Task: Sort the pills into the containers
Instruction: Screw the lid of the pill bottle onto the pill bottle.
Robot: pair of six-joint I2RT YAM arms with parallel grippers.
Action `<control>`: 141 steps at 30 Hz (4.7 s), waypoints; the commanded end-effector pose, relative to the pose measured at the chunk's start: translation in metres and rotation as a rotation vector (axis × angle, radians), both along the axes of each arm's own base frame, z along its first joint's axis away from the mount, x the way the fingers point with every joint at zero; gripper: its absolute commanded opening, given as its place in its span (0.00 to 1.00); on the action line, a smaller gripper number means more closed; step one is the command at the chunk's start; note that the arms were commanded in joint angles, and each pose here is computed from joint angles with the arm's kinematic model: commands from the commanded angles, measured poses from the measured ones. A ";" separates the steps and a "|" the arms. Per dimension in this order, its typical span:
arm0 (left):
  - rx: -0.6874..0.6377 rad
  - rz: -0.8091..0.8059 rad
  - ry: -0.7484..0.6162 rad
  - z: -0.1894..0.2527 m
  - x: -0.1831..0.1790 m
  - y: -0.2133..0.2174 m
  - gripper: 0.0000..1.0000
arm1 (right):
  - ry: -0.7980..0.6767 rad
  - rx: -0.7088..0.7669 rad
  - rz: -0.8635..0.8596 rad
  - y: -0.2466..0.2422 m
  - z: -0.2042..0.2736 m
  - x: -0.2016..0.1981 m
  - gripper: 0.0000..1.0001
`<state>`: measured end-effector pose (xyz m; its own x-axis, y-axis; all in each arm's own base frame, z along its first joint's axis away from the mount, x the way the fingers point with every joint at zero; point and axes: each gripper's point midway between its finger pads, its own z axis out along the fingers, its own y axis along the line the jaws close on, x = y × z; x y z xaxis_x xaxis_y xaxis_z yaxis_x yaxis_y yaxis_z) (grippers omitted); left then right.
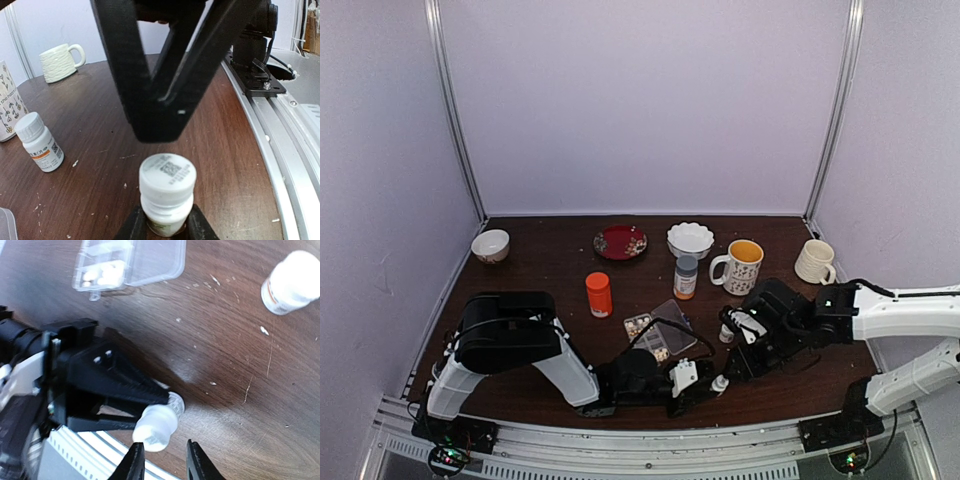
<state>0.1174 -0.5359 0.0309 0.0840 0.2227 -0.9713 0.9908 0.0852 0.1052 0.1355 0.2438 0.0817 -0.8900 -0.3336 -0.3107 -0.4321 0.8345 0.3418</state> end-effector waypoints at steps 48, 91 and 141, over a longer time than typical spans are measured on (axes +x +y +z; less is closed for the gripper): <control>0.032 -0.009 0.013 -0.006 -0.003 0.002 0.10 | -0.058 -0.263 0.192 0.019 -0.015 -0.004 0.20; 0.166 0.123 -0.119 0.013 -0.008 -0.005 0.13 | 0.174 -0.130 -0.167 0.011 -0.038 -0.006 0.13; 0.053 0.109 0.012 0.006 0.030 0.004 0.14 | 0.113 -0.126 -0.107 0.013 -0.028 0.013 0.14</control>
<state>0.1439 -0.5278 0.0261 0.0069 0.2779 -0.9606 0.9828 0.1756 0.0579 0.1518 0.2654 0.0640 -0.9391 -0.2883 -0.1871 -0.3324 0.9001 0.2817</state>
